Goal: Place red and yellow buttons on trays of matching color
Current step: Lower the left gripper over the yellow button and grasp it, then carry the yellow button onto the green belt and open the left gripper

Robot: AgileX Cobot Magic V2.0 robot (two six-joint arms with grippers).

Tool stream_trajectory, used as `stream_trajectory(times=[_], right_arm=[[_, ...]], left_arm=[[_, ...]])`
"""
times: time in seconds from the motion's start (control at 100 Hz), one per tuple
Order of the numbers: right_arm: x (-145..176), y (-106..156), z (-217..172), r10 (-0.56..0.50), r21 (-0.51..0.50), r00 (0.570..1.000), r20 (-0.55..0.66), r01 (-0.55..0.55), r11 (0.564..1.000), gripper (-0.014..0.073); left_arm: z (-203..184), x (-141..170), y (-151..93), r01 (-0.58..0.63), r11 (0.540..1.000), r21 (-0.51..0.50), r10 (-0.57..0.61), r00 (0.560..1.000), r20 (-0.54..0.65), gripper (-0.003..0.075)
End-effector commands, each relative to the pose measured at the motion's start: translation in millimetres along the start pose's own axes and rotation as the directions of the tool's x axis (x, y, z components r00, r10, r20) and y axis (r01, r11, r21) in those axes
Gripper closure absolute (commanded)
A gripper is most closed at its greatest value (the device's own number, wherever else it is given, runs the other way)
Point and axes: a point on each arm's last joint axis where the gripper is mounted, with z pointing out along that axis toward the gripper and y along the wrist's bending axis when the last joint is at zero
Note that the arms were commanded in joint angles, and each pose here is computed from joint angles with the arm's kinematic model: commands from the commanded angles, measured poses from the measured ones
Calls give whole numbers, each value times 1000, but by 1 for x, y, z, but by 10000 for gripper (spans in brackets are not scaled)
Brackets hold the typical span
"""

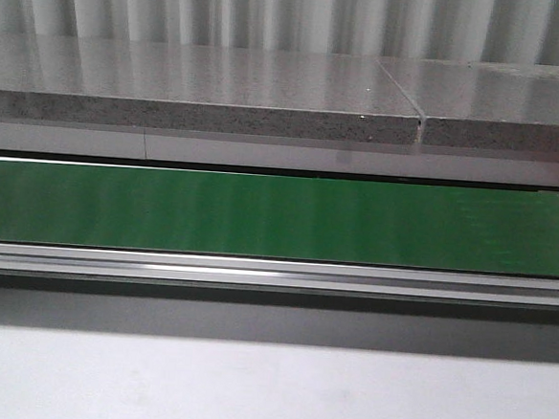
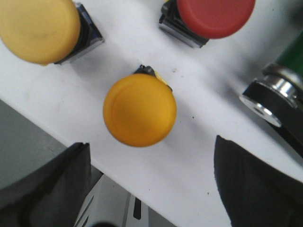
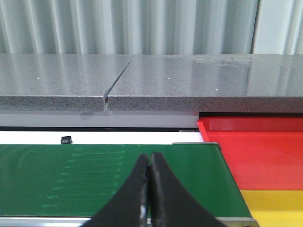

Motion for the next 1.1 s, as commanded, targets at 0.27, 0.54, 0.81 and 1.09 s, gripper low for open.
stream_trajectory(times=[0.27, 0.54, 0.81, 1.09], right_arm=[[-10, 1, -2, -12, -4, 995, 103, 12, 1000, 662], [-10, 1, -2, -12, -4, 995, 103, 12, 1000, 662], [-10, 1, -2, -12, -4, 995, 103, 12, 1000, 662], [-10, 1, -2, -12, -4, 995, 103, 12, 1000, 662]], left_arm=[[4, -19, -3, 16, 1000, 15, -18, 995, 94, 309], [5, -22, -3, 14, 1000, 16, -16, 993, 121, 527], [-11, -16, -4, -1, 1000, 22, -3, 989, 150, 529], [-61, 2, -10, -42, 998, 48, 29, 970, 243, 529]])
